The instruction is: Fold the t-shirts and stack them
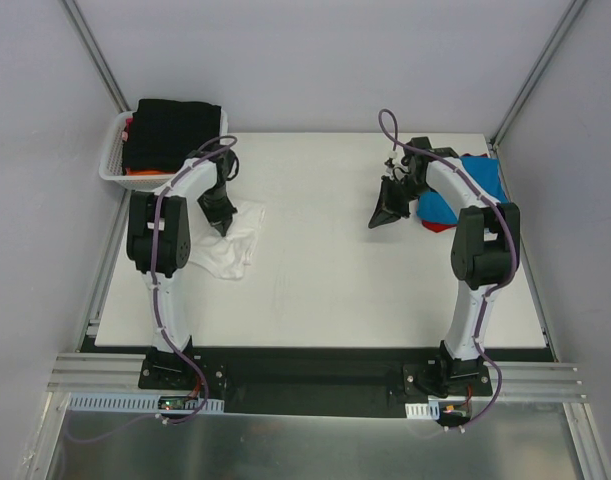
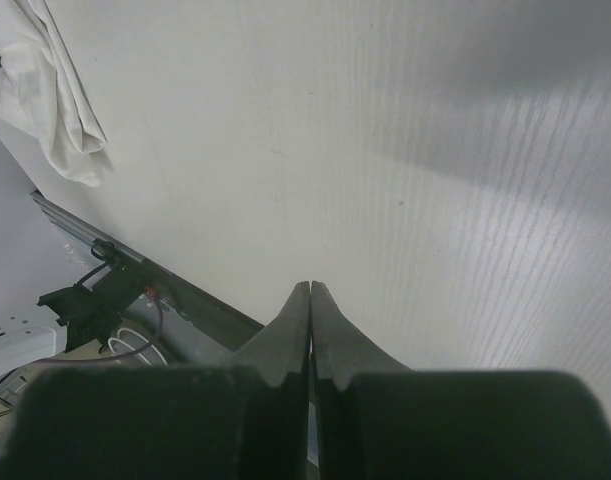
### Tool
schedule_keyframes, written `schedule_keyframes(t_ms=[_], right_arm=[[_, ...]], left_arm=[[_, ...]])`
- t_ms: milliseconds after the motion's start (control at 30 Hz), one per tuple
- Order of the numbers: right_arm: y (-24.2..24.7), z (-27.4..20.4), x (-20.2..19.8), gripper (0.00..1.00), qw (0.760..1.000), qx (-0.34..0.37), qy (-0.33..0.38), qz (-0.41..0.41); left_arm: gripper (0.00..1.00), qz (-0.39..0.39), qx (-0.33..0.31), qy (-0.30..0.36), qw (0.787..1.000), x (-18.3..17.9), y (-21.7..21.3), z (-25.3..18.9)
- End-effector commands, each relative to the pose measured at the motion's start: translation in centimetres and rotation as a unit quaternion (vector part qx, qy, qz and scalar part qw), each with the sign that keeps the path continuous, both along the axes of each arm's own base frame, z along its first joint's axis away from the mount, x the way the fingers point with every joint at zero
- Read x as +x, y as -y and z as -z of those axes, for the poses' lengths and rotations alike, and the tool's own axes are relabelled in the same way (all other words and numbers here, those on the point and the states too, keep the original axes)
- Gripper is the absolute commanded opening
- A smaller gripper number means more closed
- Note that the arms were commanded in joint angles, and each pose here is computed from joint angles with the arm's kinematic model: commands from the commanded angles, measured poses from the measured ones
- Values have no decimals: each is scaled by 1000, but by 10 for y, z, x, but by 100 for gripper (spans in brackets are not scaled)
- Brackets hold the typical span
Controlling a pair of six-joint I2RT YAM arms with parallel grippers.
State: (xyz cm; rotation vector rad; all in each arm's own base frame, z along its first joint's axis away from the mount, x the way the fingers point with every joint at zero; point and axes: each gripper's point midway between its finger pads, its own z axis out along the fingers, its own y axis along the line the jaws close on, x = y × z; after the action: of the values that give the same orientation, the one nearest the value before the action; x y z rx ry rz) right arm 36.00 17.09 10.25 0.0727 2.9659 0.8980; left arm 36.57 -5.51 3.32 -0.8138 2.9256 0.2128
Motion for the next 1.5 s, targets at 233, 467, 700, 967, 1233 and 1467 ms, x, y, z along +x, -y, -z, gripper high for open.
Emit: schedule_keyframes(t_ms=[233,467,700,967,1233,1467], right_arm=[[7,-28,-12,1,1000,-4,29,-4],[4,-26,-10,1,1000,2,29,-1],[10,-27,-2,1,999,-15,46,6],[120,-29,44,1,973,-161,56,153],[208,-30,68,1,936,-237,51,254],[219,-6,111,1,949,-206,82,226]], left_arm=[[0,-33,3,29,999,41,-4,-15],[0,63,-21,114,991,67,37,-63],[0,221,-159,185,944,82,143,-104],[0,258,-253,164,918,55,199,-97],[0,248,-240,136,929,19,184,-88],[0,249,-217,126,936,-6,165,-87]])
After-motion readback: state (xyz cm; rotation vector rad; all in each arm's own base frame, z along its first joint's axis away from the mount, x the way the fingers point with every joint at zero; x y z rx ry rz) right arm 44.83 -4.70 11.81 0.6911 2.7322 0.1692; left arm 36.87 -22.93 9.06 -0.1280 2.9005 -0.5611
